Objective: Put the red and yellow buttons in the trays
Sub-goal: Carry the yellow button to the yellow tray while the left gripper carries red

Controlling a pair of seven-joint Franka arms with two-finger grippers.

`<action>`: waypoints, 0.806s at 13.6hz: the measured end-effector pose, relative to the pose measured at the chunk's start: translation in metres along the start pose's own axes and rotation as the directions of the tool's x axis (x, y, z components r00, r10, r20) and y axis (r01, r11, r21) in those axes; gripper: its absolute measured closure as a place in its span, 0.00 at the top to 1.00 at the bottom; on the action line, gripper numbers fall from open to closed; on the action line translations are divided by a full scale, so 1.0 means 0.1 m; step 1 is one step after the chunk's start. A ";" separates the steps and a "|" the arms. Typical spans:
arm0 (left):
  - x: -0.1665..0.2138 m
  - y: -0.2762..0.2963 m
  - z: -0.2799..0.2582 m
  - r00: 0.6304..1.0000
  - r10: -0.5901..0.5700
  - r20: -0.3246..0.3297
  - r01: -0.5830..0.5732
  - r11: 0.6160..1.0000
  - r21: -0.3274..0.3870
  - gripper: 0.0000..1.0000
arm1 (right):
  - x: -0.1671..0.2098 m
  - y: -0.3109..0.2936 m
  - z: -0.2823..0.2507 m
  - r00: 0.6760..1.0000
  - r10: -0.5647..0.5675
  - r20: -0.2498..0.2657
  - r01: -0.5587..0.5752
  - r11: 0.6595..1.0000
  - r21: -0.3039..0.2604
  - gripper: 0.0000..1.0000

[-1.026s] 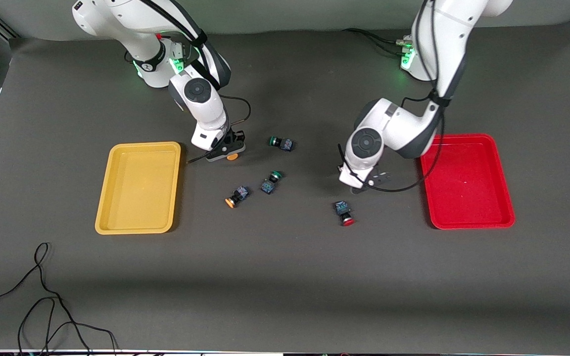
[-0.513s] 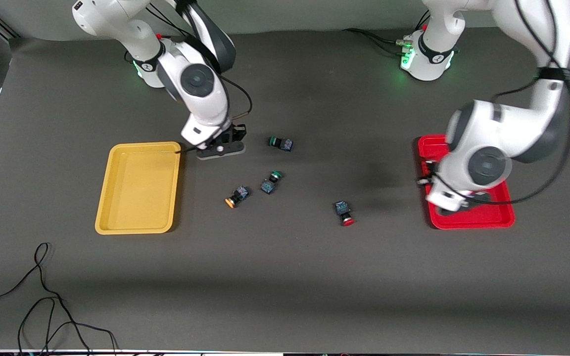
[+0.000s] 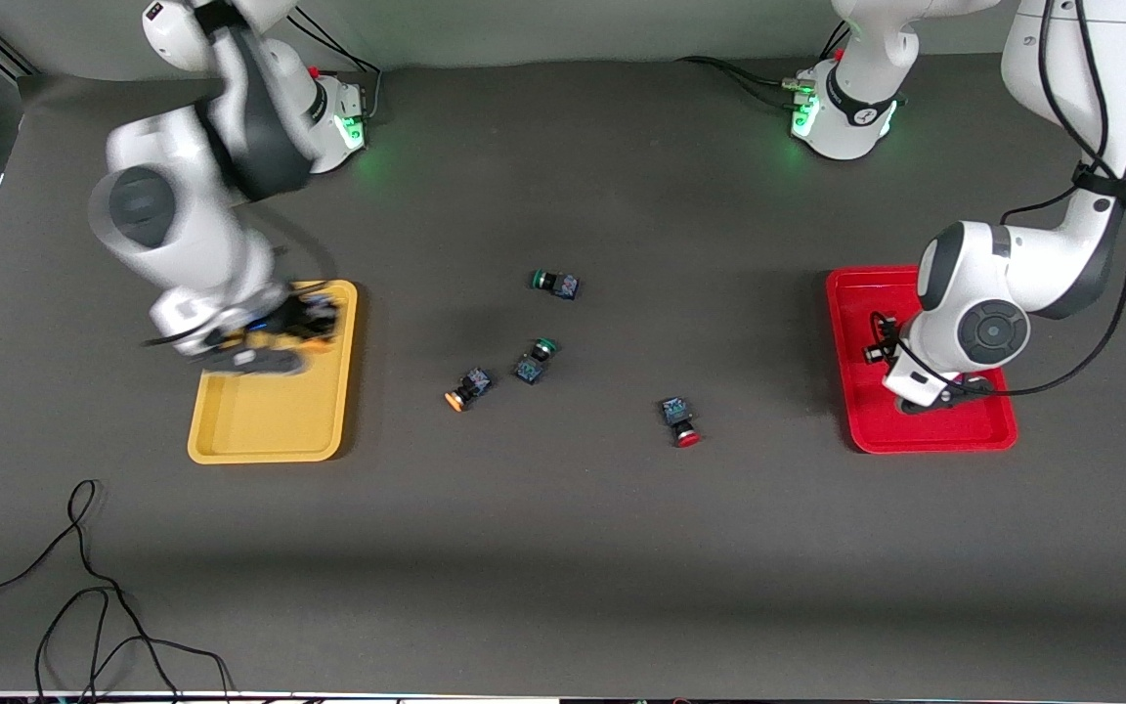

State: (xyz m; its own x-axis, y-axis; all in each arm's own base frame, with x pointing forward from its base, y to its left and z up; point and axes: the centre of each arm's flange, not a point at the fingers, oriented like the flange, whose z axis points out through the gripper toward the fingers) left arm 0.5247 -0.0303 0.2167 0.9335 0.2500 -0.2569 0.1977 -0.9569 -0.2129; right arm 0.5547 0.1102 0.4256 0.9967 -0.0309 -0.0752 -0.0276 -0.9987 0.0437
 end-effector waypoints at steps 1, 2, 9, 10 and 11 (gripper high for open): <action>-0.01 -0.02 0.02 1.000 0.005 0.005 -0.005 1.000 0.001 0.41 | 0.05 0.49 0.09 1.000 -0.016 0.012 0.016 1.000 0.000 0.33; 0.01 -0.08 0.03 1.000 0.015 0.007 -0.015 1.000 -0.001 0.41 | 0.07 0.93 0.24 0.999 -0.038 0.009 0.038 0.999 0.007 0.33; -0.12 -0.16 0.34 0.998 0.061 0.002 -0.061 0.998 -0.018 0.48 | -0.09 1.75 2.11 0.995 -0.101 0.010 0.099 0.991 0.088 0.33; -0.14 -0.13 0.35 0.998 0.070 0.006 -0.070 0.997 -0.013 0.57 | -0.06 1.74 2.25 0.994 -0.110 0.022 0.108 0.991 0.076 0.33; -0.16 -0.11 0.35 0.997 0.076 0.008 -0.076 0.997 -0.010 0.67 | -0.01 1.72 2.32 0.993 -0.117 0.029 0.115 0.991 0.062 0.33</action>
State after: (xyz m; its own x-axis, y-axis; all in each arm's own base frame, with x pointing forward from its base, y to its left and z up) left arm 0.4974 -0.0185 0.1905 0.9434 0.1777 -0.2802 0.1292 -0.9746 -0.1829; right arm 0.5313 -0.0715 0.2024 0.9905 0.0845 -0.1085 0.0820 -0.9963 -0.0274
